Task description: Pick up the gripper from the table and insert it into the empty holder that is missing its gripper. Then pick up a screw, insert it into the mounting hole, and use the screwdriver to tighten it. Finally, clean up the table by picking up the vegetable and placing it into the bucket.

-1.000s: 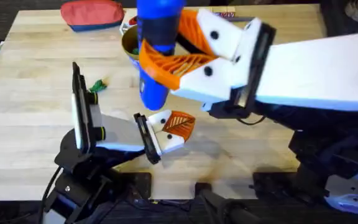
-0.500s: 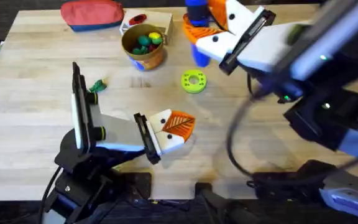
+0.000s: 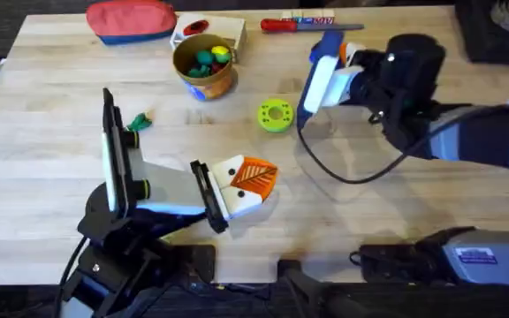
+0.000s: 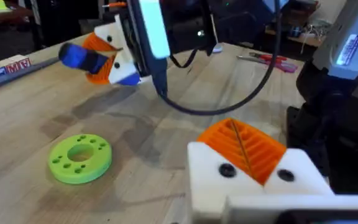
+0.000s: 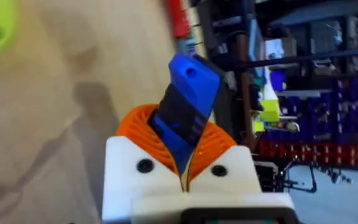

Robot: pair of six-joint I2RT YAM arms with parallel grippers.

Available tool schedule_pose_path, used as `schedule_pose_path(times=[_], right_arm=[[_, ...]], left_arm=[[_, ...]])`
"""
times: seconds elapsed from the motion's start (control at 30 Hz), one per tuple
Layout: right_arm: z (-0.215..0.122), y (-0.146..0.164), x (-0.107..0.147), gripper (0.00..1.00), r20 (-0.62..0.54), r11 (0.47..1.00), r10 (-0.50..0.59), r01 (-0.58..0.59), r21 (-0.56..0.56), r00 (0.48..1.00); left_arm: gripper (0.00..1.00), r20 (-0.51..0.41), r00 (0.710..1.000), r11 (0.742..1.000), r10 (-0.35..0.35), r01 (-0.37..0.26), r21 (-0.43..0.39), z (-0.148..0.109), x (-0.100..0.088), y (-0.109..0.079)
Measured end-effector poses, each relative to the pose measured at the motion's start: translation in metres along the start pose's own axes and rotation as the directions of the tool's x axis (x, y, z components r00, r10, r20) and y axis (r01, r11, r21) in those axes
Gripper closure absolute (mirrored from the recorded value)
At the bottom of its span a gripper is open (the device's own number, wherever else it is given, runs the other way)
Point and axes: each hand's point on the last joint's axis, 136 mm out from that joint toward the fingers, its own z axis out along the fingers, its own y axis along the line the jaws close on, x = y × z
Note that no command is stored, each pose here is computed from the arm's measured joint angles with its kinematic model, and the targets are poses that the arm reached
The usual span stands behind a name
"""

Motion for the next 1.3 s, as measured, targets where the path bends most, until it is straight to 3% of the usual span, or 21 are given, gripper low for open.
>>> schedule_pose_path(times=[0.1, 0.3, 0.37, 0.53, 0.6, 0.8, 0.83, 0.97, 1.03, 1.2, 1.3], right_arm=[[0.011, 0.033, 0.009, 0.995, -0.019, 0.991, -0.100, 0.097, -0.094, 0.995], [0.019, 0.056, 0.016, 0.989, -0.021, 0.973, -0.180, 0.175, -0.153, 0.983], [0.019, 0.060, 0.017, 0.794, -0.023, 0.970, -0.183, 0.176, -0.170, 0.983], [0.021, 0.051, 0.007, 0.076, -0.005, 0.971, -0.186, 0.183, -0.155, 0.983], [0.021, 0.047, 0.006, 0.017, -0.011, 0.976, -0.165, 0.162, -0.148, 0.986], [0.017, 0.051, 0.000, 0.010, -0.051, 0.987, 0.029, -0.037, -0.158, 0.998], [0.015, 0.052, -0.004, 0.010, -0.053, 0.983, 0.069, -0.077, -0.164, 0.996], [0.003, 0.055, -0.022, 0.010, -0.056, 0.957, 0.220, -0.226, -0.183, 0.974], [-0.007, 0.052, -0.032, 0.010, -0.055, 0.936, 0.292, -0.297, -0.190, 0.955], [-0.036, 0.043, -0.052, 0.010, -0.059, 0.866, 0.453, -0.455, -0.210, 0.890], [-0.053, 0.038, -0.054, 0.010, -0.088, 0.805, 0.547, -0.552, -0.216, 0.832]], left_arm=[[0.991, 0.000, 1.000, 1.000, 0.000, 0.000, 0.000, 0.000, 0.000, 0.000], [0.991, 0.000, 1.000, 1.000, 0.000, 0.000, 0.000, 0.000, 0.000, 0.000], [0.991, 0.000, 1.000, 1.000, 0.000, 0.000, 0.000, 0.000, 0.000, 0.000], [0.991, 0.000, 1.000, 1.000, 0.000, 0.000, 0.000, 0.000, 0.000, 0.000], [0.991, 0.000, 1.000, 1.000, 0.000, 0.000, 0.000, 0.000, 0.000, 0.000], [0.991, 0.000, 1.000, 1.000, 0.000, 0.000, 0.000, 0.000, 0.000, 0.000], [0.941, 0.000, 1.000, 1.000, 0.005, -0.005, 0.000, 0.000, 0.000, 0.000], [0.323, 0.000, 1.000, 1.000, 0.003, -0.003, 0.000, 0.000, 0.000, 0.000], [0.060, 0.000, 1.000, 1.000, 0.000, 0.000, 0.000, 0.000, 0.000, 0.000], [0.014, 0.004, 1.000, 1.000, 0.003, -0.003, -0.007, 0.000, -0.001, 0.001], [0.015, 0.046, 0.998, 0.999, 0.037, -0.036, -0.031, 0.000, -0.012, 0.005]])
